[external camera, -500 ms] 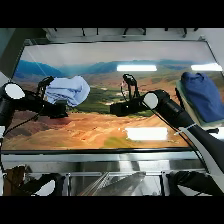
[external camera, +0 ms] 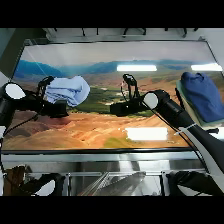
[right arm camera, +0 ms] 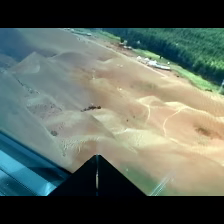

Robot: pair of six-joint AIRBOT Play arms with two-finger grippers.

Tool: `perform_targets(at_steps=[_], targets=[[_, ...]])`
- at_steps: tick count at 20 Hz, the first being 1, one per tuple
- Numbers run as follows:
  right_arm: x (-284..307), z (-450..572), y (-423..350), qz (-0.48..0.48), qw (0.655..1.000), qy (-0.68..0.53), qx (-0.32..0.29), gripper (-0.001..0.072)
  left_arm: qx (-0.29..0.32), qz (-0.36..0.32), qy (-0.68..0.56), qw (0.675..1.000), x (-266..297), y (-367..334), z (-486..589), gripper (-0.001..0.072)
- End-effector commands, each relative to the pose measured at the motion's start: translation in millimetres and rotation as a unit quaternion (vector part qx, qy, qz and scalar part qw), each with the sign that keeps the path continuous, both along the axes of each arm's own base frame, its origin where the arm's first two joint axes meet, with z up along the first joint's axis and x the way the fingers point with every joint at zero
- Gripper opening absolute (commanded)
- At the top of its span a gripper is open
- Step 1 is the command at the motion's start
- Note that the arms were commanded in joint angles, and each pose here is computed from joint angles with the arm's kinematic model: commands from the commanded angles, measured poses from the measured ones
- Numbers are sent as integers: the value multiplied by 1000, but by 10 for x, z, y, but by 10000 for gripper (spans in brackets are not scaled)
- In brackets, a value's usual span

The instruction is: Fold the shirts.

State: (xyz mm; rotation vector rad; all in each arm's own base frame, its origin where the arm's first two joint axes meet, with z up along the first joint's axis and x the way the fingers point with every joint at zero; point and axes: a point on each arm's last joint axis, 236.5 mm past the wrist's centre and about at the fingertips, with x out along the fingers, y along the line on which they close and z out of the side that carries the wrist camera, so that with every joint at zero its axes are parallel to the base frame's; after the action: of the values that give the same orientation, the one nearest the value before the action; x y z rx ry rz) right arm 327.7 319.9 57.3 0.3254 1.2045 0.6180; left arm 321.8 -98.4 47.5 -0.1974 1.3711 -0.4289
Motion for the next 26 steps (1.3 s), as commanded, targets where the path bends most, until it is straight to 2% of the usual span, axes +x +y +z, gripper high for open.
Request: perform_targets(at_steps=[1, 3, 4, 6, 7, 8, 11, 14, 21, 26], targets=[[-3, -5, 3, 0, 1000, 1, 0, 19, -2, 9, -48, 999, 220, -41, 48, 11], [-3, -5, 3, 0, 1000, 1, 0, 19, 66, 11, -103, 992, 461, 269, 26, 12], [-3, -5, 3, 0, 1000, 1, 0, 19, 93, 50, -134, 985, 665, 472, 63, 15], [-3, -5, 3, 0, 1000, 1, 0, 19, 102, 146, -188, 966, 1120, 874, 186, 484], [-3, -5, 3, 0, 1000, 1, 0, 19, 96, 195, -197, 956, 1318, 1095, 192, 504], [-3, -5, 3, 0, 1000, 1, 0, 19, 79, 242, -190, 948, 1492, 1293, 137, 505], [-3, 11, 22, -3, 1000, 3, 6, 19, 11, 319, -151, 936, 1854, 1729, -160, 506], [6, 26, 44, -6, 1000, 3, 13, 19, -79, 347, -129, 926, 2230, 1872, -432, 506], [56, 62, 76, -12, 1000, -8, 21, 19, -122, 307, 19, 944, 2315, 1610, -1275, 506], [44, 87, 106, -14, 999, -3, 31, 19, -126, 258, 27, 957, 2532, 1203, -1400, 493]])
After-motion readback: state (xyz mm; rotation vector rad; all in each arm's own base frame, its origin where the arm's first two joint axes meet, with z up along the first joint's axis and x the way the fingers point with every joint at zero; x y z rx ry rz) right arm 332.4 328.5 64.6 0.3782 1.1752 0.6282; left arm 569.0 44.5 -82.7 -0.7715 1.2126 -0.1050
